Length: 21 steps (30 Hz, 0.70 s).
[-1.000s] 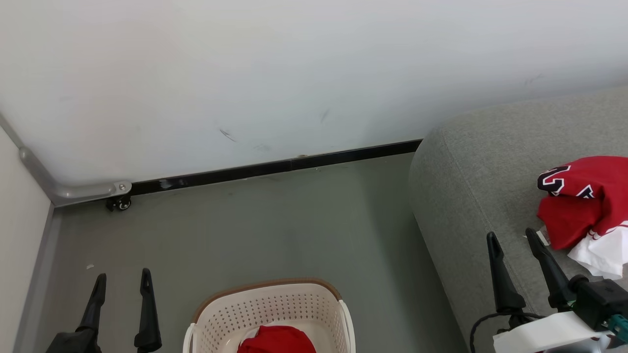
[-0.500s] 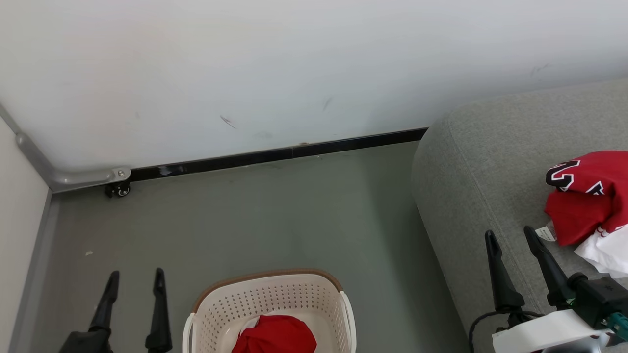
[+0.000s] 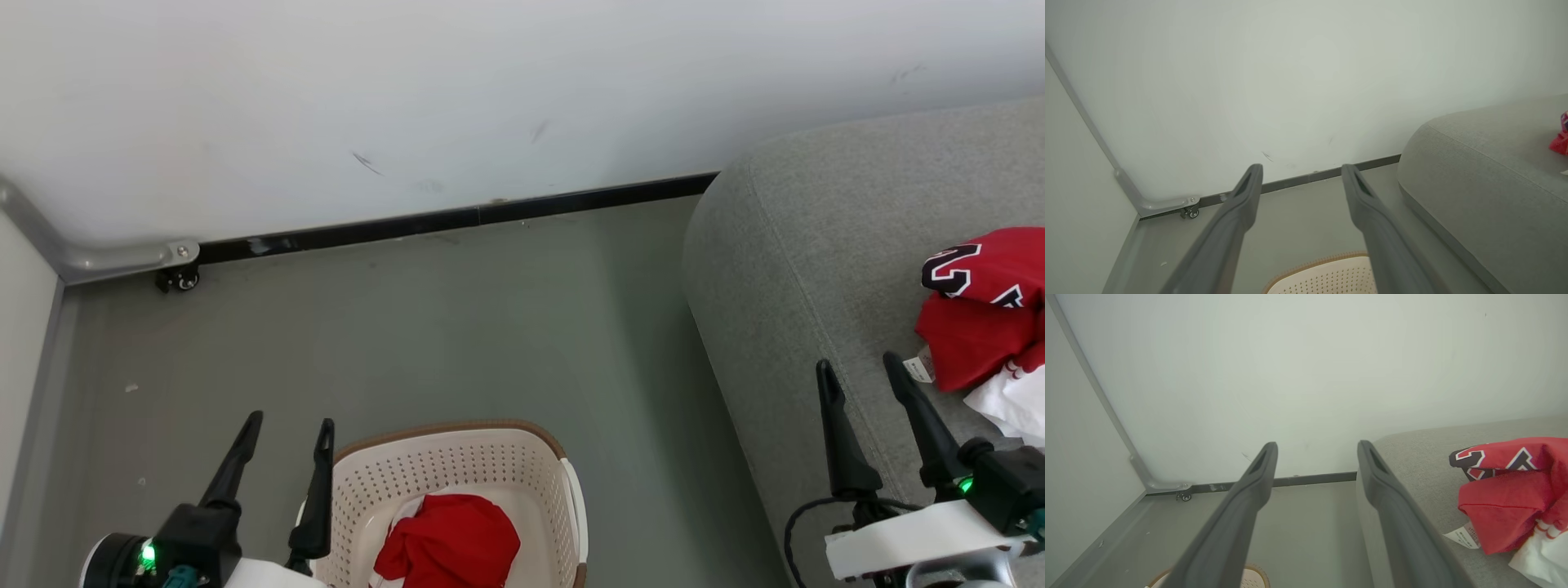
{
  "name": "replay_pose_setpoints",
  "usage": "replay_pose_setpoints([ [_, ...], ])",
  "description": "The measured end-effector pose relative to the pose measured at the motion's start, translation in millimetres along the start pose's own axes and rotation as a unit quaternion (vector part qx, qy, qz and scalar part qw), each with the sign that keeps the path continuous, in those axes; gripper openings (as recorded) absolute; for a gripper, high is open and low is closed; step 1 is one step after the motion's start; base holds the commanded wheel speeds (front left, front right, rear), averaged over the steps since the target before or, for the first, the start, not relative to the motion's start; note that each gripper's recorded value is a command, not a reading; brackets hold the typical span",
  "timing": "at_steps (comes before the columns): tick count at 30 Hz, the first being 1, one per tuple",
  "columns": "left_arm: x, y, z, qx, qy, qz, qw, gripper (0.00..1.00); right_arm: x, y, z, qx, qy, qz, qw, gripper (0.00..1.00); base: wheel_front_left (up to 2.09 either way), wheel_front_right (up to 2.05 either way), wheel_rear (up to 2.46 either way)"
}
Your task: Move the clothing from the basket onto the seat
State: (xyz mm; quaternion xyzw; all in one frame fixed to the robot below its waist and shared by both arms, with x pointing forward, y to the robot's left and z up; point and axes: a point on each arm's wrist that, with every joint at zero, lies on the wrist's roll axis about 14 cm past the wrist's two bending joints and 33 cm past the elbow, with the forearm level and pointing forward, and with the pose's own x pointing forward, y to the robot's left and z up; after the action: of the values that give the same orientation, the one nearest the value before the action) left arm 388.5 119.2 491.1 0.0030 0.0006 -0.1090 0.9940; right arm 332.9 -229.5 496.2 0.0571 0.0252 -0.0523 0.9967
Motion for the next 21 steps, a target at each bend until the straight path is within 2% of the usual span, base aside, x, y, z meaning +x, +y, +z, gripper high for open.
replay_pose_setpoints([
  [9, 13, -19, -37, 0.002, 0.061, -0.047, 0.997, 1.0, 12, -8, 3, -0.007, -0.005, -0.012, 1.0, 1.0, 0.0, 0.0, 0.0],
  [21, 24, -32, -93, 0.029, 0.144, -0.099, 0.984, 1.0, 28, -16, 5, -0.017, -0.012, -0.025, 0.999, 1.0, 0.0, 0.0, 0.0],
])
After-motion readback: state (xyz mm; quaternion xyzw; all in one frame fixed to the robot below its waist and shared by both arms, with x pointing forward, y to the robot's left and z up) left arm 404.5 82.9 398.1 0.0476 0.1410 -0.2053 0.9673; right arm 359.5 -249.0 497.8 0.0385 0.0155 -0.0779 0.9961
